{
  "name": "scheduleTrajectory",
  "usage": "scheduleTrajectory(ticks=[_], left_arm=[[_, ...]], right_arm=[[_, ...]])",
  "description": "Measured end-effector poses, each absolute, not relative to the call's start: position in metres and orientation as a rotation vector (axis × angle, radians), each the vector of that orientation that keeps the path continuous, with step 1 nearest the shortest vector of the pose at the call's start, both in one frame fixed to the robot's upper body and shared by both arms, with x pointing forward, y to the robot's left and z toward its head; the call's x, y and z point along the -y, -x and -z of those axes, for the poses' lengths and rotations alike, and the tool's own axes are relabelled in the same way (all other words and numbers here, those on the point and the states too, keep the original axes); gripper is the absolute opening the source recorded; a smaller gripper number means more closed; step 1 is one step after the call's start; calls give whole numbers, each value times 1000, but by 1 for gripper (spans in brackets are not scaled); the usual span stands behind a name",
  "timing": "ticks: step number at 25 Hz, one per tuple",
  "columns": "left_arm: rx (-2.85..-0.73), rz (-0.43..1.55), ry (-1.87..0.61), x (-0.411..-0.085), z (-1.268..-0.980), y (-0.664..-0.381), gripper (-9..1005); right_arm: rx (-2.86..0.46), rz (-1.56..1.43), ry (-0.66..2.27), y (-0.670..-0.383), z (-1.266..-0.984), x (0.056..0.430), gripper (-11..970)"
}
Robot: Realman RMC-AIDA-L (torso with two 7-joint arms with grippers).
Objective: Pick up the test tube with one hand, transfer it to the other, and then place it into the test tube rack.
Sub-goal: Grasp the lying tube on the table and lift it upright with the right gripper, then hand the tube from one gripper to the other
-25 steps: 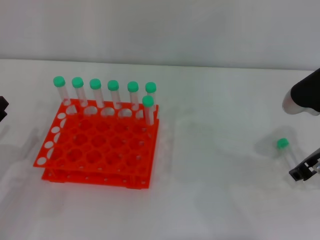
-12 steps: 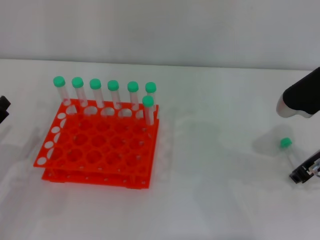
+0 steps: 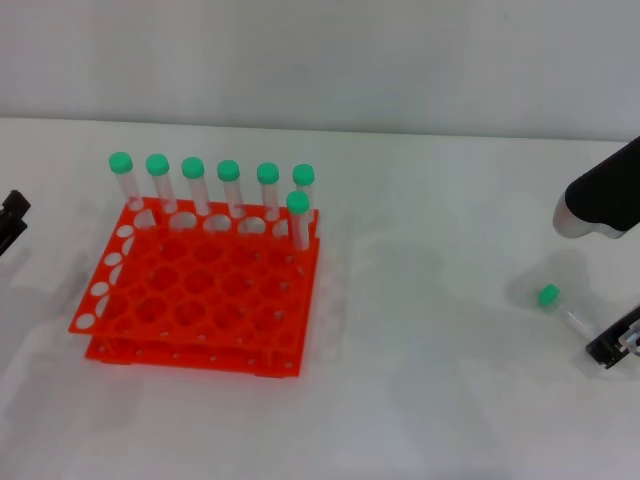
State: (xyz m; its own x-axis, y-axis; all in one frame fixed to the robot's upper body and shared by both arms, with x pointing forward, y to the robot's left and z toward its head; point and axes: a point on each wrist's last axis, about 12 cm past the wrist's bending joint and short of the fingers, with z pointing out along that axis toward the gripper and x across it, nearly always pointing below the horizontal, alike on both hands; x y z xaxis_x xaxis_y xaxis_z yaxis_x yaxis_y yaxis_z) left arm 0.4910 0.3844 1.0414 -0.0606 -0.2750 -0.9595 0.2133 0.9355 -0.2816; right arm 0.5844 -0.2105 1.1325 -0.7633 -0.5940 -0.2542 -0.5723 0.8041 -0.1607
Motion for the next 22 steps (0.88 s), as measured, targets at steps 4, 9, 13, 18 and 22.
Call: scheduleTrajectory(ticks=[4, 9, 13, 18, 22], left_arm=[[-1586, 428, 28, -381, -1042, -492, 862], [-1561, 544, -38, -370, -1049, -496, 862], [-1511, 704, -132, -355, -1063, -502, 862], [-1478, 891, -253, -336, -1080, -515, 861], [-1507, 994, -351, -317, -1088, -530, 857]], right_arm=[[-2634, 93, 883, -585, -1144, 209, 195], [-2478, 23, 817, -582, -1171, 217, 199], [-2342, -93, 802, -577, -1182, 222, 203], [-2173, -227, 834, -571, -1181, 221, 207], [-2033, -305, 834, -567, -1172, 219, 211]])
